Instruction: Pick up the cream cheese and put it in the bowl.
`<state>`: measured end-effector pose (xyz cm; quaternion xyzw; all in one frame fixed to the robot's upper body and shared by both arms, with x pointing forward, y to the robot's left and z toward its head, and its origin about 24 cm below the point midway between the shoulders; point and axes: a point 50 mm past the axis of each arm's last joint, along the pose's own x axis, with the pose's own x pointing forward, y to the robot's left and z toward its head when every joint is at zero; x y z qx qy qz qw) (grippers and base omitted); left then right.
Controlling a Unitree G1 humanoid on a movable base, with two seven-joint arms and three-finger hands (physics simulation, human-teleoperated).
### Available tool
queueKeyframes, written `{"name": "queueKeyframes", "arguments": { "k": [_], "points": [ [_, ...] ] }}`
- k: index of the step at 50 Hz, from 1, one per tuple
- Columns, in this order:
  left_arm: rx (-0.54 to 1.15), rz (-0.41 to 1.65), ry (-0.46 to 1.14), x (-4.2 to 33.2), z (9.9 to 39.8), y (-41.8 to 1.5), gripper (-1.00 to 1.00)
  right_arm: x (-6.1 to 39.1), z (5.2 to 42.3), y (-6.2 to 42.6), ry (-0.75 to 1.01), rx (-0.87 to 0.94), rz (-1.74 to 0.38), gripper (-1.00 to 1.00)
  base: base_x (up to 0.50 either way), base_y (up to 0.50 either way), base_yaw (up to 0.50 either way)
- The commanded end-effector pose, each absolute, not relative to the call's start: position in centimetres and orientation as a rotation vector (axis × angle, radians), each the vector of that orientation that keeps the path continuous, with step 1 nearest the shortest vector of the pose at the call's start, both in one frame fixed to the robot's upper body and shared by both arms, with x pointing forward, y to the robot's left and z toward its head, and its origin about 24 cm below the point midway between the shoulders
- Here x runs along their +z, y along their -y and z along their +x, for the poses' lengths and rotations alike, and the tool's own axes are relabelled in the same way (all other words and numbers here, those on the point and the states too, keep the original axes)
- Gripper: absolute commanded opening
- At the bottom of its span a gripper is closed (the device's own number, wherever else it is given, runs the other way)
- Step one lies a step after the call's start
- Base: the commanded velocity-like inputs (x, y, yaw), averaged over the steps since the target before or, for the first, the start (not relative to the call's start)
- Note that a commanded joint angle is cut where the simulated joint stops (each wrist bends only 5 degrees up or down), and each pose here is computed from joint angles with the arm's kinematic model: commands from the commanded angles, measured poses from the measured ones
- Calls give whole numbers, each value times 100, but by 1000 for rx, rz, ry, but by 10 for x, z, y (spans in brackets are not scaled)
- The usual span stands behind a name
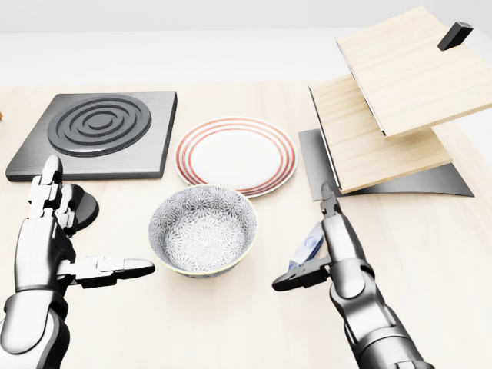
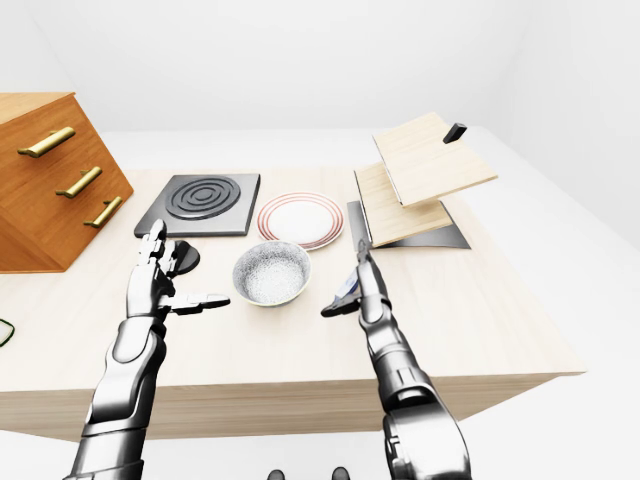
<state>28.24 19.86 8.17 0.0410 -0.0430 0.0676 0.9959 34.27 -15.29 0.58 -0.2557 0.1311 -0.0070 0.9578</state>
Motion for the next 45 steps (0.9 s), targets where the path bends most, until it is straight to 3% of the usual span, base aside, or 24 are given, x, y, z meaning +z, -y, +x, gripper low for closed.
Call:
{"name": "queueKeyframes", "arguments": {
  "k": [1,12,18,43,45],
  "points": [
    [60,78,95,83,280,-189,100,1,337,143,-266,21,-434,100,0,0,0],
    [61,78,98,83,280,-190,100,-1,338,144,-271,18,-433,100,0,0,0],
    [61,78,101,84,279,-190,100,-3,336,145,-281,17,-432,78,0,0,0],
    [60,81,137,91,273,-190,100,-7,337,150,-314,-1,-436,47,0,0,0],
    [60,81,135,91,273,-190,100,-9,336,151,-329,-6,-443,33,0,0,0]
  ]
}}
